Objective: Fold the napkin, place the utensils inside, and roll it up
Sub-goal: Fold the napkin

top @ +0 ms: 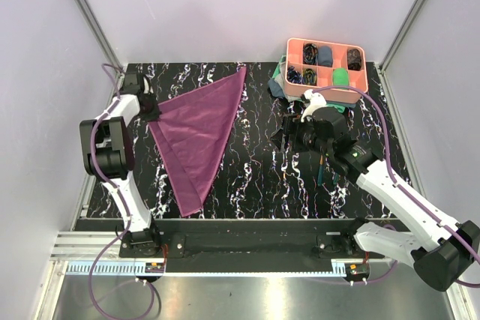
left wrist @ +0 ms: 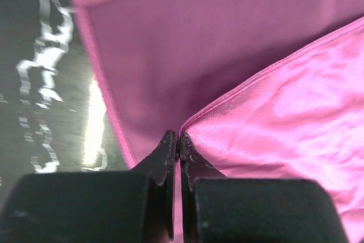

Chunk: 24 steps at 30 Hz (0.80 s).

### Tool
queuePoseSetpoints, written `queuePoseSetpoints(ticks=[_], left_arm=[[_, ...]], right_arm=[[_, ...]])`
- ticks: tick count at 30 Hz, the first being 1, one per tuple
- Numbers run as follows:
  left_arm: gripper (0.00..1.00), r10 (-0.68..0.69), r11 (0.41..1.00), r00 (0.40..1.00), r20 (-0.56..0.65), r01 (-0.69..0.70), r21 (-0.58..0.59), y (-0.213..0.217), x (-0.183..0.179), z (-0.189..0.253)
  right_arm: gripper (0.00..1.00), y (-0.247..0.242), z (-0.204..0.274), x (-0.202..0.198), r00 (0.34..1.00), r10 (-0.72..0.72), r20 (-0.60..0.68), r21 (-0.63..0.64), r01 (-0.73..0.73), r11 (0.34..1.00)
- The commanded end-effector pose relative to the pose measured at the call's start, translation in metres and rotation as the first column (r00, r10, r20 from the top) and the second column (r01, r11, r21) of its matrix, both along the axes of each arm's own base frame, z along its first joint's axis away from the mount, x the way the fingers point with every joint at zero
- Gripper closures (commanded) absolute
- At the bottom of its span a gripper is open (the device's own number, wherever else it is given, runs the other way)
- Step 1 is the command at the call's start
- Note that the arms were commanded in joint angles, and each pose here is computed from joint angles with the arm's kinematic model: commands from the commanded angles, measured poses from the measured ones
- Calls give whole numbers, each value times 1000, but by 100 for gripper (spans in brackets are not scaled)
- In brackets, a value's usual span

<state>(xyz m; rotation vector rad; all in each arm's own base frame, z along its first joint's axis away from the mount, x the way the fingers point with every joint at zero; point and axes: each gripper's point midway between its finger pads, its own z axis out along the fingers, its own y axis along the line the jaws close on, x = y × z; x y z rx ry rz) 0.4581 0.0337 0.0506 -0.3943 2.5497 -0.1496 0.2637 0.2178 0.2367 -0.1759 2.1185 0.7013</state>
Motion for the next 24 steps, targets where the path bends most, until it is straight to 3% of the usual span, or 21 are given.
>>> queuePoseSetpoints(ticks=[1,24], left_arm=[[100,28,998,996,80,-33,52,27,19,32],[100,45,993,999,21,-47,111,66,55,13]], right_arm=[[24,-4,6,-2,1000,-15,20,1,15,1000],[23,-8,-9,-4,999,-27,-24,-30,26,999]])
